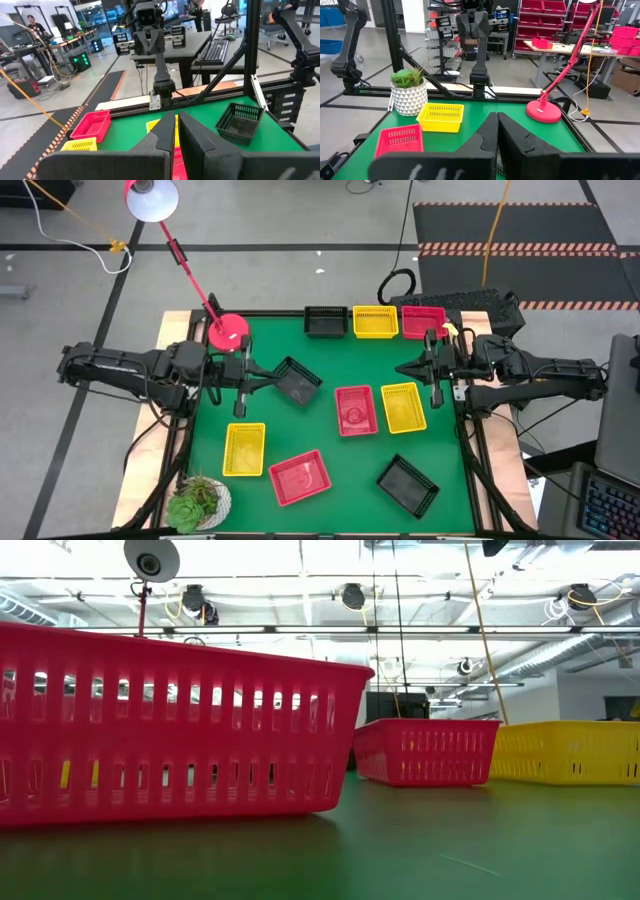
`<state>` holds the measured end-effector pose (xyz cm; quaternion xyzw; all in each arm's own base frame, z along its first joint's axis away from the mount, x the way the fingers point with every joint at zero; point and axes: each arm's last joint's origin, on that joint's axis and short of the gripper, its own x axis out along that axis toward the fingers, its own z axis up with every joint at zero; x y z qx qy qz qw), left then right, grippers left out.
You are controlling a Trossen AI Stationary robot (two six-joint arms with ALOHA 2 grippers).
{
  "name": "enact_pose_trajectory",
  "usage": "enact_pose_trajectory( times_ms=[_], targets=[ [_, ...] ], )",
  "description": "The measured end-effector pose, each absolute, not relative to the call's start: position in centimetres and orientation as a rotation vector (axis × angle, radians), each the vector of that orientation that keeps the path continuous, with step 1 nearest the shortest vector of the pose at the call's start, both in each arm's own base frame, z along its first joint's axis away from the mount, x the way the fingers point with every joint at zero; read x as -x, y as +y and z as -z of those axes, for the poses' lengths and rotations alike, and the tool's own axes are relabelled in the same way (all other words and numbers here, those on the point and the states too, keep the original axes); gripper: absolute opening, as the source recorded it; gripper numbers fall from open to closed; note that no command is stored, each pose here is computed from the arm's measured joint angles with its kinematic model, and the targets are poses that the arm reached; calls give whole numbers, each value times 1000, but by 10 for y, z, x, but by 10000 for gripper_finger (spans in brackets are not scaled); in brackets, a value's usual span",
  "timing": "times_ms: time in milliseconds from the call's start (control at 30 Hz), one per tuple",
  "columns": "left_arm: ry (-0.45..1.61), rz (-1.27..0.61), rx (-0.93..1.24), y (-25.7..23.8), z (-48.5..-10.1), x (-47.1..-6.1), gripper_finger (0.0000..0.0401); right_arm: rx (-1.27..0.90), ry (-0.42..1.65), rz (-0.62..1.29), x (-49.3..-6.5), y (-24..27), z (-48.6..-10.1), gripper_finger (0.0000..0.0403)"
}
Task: Stack baskets by color
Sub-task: Stack the middle red bin on the top red bin
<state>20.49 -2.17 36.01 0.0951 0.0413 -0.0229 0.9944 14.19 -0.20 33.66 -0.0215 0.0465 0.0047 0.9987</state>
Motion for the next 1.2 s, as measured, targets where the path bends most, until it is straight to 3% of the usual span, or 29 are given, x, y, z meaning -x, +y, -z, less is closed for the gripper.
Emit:
enact_pose_trajectory(
  times_ms=[300,733,1200],
  targets=[
    [137,56,-212,-23,-353,-209,26,-65,63,-7,-145,-2,-339,0],
    [134,51,-161,-23,-353,-209,26,-41,153,36,-181,-2,-332,0],
    [128,50,-154,-23,-354,-209,26,-45,394,84,-204,2,-332,0]
  ],
)
